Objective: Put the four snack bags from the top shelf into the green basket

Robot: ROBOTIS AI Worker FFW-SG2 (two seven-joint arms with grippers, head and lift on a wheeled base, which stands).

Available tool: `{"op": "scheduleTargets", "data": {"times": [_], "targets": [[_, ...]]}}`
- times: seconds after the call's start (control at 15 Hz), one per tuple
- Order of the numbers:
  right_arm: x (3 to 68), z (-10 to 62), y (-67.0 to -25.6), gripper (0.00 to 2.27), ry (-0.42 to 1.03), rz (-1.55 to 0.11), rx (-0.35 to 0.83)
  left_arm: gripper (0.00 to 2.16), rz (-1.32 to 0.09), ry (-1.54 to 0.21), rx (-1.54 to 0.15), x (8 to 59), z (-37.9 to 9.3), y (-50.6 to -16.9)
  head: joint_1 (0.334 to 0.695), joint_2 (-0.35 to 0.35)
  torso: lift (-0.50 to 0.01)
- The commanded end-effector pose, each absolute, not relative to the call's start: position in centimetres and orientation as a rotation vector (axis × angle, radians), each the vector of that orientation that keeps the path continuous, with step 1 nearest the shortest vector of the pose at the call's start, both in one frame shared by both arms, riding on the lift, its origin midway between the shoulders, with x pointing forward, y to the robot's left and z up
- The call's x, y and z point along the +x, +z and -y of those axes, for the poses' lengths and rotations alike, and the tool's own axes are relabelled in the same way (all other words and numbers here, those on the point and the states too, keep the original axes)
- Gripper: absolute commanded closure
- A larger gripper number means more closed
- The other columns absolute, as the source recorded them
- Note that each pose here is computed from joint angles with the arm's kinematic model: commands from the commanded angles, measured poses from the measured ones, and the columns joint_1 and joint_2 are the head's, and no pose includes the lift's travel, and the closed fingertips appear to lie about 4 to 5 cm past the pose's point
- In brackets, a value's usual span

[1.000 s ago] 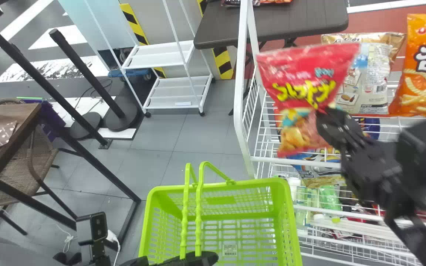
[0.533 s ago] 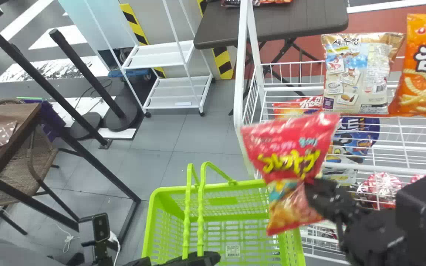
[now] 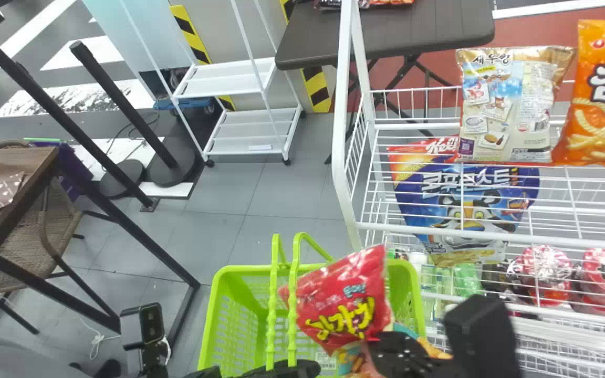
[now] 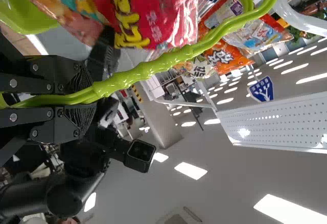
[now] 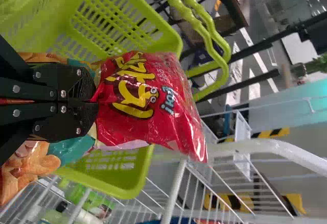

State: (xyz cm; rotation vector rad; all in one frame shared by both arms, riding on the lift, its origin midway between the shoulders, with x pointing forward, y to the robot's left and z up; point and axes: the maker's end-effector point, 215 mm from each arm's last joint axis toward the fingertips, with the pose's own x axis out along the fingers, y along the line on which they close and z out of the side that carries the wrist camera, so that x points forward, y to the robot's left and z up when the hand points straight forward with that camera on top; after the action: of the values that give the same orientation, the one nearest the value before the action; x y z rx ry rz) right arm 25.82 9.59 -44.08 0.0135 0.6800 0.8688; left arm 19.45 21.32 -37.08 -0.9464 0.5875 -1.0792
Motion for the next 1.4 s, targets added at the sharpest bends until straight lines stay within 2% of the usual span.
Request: {"op": "scheduleTargets", "data": {"times": [0.0,0.4,0.47,0.53,0.6,0.73,1.0,1.2,1.33], "targets": [[26.6,-12.8,-46.2,2.25,0.916,-0.709,-0.047,2.15,-0.592,-1.092,-0.961,19.2,-21.0,-36.9,0.695,0.350,0.000],[28.3,-19.2,-49.1,2.25,1.008,-0.770,-0.101,2.15,-0.599,-1.093,-0.969,19.0,-20.9,-36.9,0.695,0.350,0.000],[27.8,-20.1,-48.9,2.25,1.038,-0.781,-0.081,2.15,-0.599,-1.093,-0.969,19.0,-20.9,-36.9,0.695,0.350,0.000],[27.0,-20.7,-48.8,2.09,1.062,-0.794,-0.064,2.15,-0.599,-1.093,-0.969,19.0,-20.9,-36.9,0.695,0.350,0.000],[26.1,-21.1,-48.8,1.65,1.084,-0.808,-0.040,2.15,-0.599,-1.093,-0.969,19.0,-20.9,-36.9,0.695,0.350,0.000],[25.3,-20.9,-49.1,0.00,1.097,-0.823,-0.024,2.15,-0.598,-1.092,-0.969,19.0,-21.0,-36.9,0.695,0.350,0.000],[26.5,-16.4,-48.7,0.05,1.032,-0.831,-0.029,2.15,-0.598,-1.091,-0.968,19.1,-21.0,-36.9,0.695,0.350,0.000],[29.0,-10.1,-45.1,0.05,0.946,-0.789,0.056,2.15,-0.599,-1.092,-0.969,19.1,-21.0,-36.9,0.695,0.350,0.000],[32.5,-4.2,-42.7,0.05,0.816,-0.728,0.077,2.15,-0.601,-1.091,-0.966,19.1,-21.2,-36.9,0.695,0.350,0.000]]}}
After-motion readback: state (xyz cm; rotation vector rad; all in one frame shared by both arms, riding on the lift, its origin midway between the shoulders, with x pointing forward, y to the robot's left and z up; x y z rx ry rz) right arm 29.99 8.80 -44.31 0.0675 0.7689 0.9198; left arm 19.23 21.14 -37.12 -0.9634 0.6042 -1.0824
